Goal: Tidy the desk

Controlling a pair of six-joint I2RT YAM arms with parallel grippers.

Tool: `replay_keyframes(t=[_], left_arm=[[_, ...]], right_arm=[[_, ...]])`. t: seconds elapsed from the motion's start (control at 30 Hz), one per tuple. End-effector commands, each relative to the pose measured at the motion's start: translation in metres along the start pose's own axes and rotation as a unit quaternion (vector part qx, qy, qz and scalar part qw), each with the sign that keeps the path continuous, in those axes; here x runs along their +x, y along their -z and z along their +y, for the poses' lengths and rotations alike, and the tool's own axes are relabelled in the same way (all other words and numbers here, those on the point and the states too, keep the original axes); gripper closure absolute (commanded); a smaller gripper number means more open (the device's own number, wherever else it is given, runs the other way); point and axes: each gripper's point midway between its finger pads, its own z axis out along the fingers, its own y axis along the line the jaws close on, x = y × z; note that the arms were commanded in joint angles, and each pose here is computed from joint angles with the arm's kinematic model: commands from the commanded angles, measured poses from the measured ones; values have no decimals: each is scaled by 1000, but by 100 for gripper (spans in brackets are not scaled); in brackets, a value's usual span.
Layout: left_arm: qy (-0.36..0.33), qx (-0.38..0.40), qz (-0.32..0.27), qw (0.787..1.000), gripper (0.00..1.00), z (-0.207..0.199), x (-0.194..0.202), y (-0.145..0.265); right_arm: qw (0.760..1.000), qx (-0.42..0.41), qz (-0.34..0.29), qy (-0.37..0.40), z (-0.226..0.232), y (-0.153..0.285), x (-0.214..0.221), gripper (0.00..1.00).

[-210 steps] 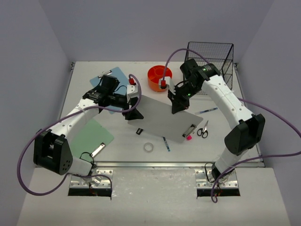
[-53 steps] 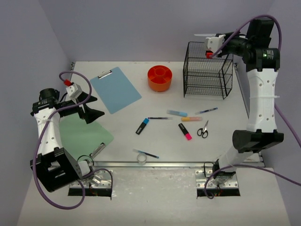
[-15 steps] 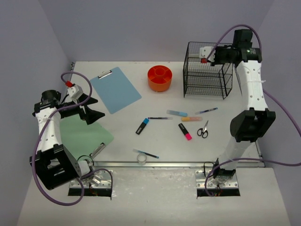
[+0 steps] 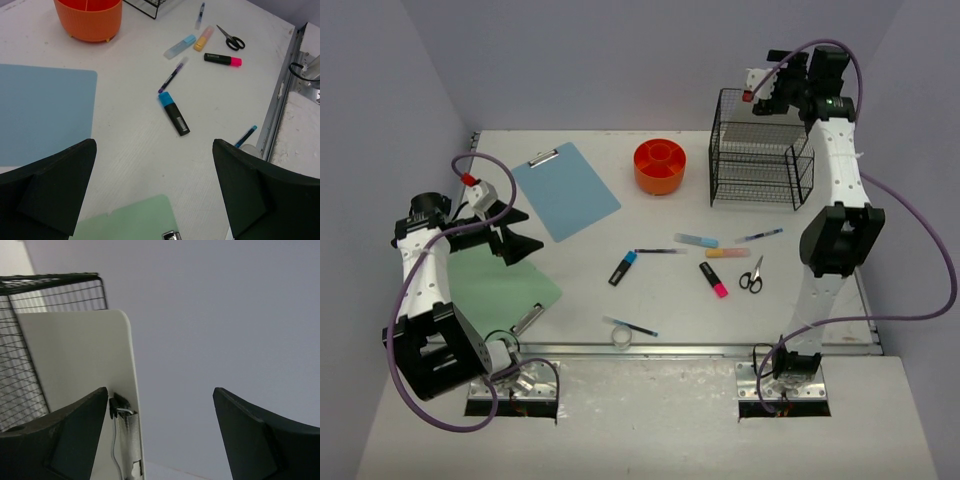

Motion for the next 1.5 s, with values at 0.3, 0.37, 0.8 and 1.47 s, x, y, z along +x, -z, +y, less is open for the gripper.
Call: replay_keyframes(t=[0.3, 0.37, 0.8, 1.47], left_arm=[[50, -242, -14, 969, 0, 95, -37, 24], [56, -265, -5, 963, 0, 106, -43, 30], [106, -319, 69, 939, 0, 144, -34, 48], [86, -187, 401, 893, 41, 170, 97, 109]], right_arm=[[985, 165, -26, -44, -99, 61, -39, 9], [986, 143, -53, -59, -89, 73, -57, 8], [982, 23, -134, -130, -20, 116, -117, 1], [876, -232, -205, -371, 104, 173, -231, 1]])
